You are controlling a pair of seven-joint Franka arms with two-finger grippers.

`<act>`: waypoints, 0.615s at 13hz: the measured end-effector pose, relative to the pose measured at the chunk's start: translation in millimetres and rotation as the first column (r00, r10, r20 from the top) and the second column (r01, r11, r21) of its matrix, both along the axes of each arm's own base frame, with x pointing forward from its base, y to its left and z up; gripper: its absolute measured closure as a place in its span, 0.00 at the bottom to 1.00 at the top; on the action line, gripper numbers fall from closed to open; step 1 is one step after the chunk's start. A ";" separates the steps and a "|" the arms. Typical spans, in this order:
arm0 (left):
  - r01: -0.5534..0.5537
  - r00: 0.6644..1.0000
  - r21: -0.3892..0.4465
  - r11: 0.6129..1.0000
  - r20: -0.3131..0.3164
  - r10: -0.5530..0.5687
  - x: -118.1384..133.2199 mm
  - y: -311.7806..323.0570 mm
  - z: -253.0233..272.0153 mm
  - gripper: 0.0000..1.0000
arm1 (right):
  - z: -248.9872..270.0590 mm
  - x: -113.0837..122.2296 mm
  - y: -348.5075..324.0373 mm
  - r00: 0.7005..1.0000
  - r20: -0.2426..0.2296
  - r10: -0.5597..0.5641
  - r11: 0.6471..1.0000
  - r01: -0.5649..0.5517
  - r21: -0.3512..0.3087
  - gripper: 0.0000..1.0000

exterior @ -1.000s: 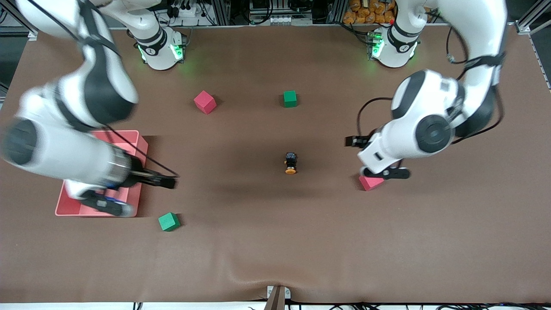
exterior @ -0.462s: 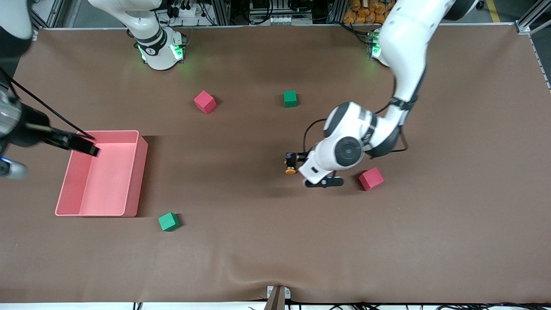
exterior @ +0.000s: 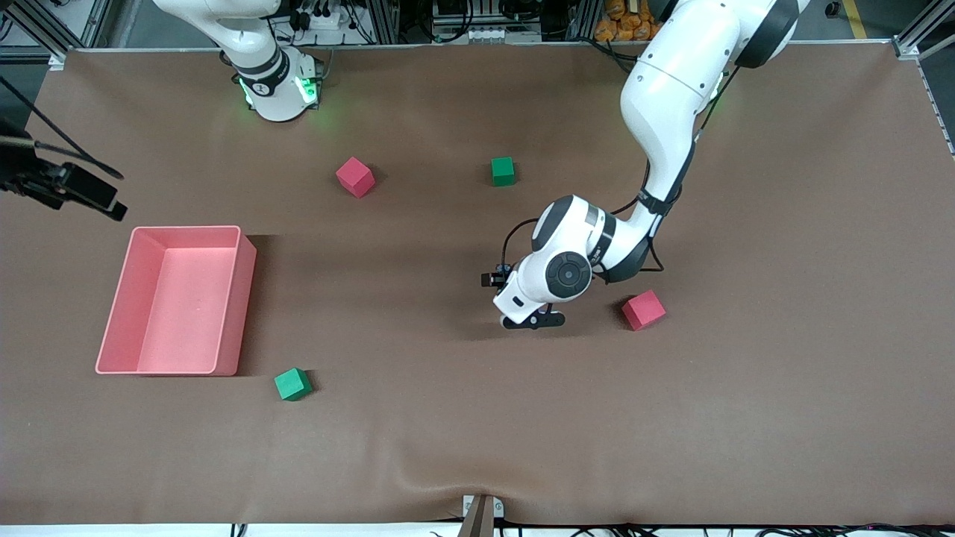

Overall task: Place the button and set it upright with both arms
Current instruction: 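Withdraw the right gripper while the left gripper reaches the button, then grasp the button with the left gripper and turn it cap up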

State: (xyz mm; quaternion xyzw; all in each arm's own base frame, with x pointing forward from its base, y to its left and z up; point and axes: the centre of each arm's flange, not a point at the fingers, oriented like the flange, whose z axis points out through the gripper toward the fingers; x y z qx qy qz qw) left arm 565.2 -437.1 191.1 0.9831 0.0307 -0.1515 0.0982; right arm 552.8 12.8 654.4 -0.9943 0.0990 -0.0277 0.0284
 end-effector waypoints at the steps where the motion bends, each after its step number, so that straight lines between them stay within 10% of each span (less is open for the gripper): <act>1: 0.005 1.000 0.003 1.000 -0.006 -0.005 -2.9 -2.4 -5.0 0.00 | -4.7 -13.6 -3.8 1.000 0.007 0.017 1.000 -0.017 -0.004 0.00; 5: 0.021 1.000 0.014 1.000 -0.023 -0.021 -12.0 -10.0 -20.2 0.02 | -5.1 -32.5 -22.3 0.994 0.022 0.108 0.994 -0.108 -0.013 0.00; 8: 0.028 0.999 0.010 1.000 -0.019 -0.028 -11.5 -10.6 -19.3 0.31 | 0.8 -27.8 -26.5 0.982 0.037 0.184 0.981 -0.181 -0.066 0.00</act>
